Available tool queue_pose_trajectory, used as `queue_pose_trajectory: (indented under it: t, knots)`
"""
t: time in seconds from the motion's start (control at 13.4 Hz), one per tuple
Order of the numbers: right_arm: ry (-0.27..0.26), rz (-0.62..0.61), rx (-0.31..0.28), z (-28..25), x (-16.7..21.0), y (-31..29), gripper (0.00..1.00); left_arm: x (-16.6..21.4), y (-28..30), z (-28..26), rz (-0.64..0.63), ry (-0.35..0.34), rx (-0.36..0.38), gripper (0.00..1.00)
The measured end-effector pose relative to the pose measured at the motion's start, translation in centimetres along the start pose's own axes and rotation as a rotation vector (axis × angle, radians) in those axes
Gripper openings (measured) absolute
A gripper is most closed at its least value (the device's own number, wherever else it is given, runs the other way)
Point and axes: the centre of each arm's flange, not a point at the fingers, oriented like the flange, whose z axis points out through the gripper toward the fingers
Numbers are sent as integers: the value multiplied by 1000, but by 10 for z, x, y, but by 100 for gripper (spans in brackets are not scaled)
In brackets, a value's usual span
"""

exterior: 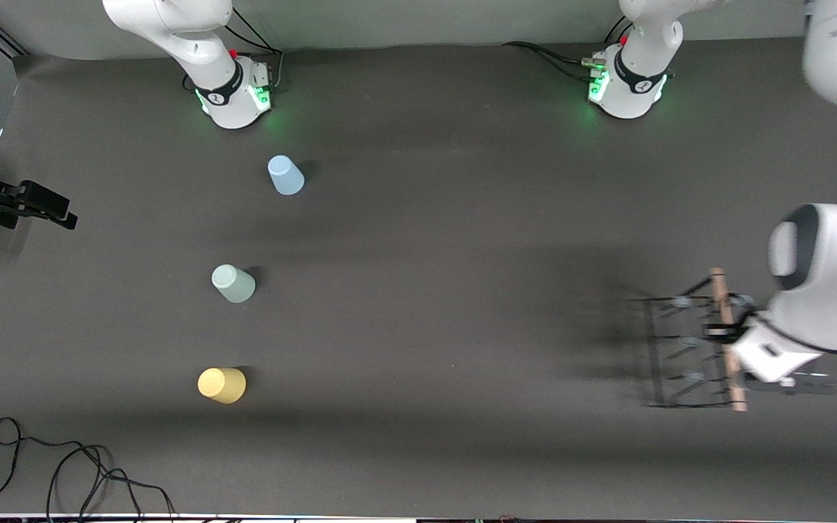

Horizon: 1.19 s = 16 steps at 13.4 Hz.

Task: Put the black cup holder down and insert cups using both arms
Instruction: 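Lift and carry the holder with the left gripper toward the cups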

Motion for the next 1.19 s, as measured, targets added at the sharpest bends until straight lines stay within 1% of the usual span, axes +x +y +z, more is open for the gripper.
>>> queue_pose_trajectory:
  t: [0.22,0.37,0.52,0.74,1.04,1.19]
  knots:
    - [-2,0,0,1,1,0,100,-10,79,-10,-32,10,8,16]
    - [-3,0,0,2,1,0,100,-23,131,-25,-45,27,0,16]
    - [-3,0,0,2,1,0,100,-44,187,-45,-81,39,-20,16]
    - [-4,0,0,2,1,0,100,-75,257,-59,-122,50,-32,16]
    - [-4,0,0,2,1,0,100,-133,353,-60,-127,50,-27,16]
    - [-4,0,0,2,1,0,100,-161,387,-55,-122,45,-16,16]
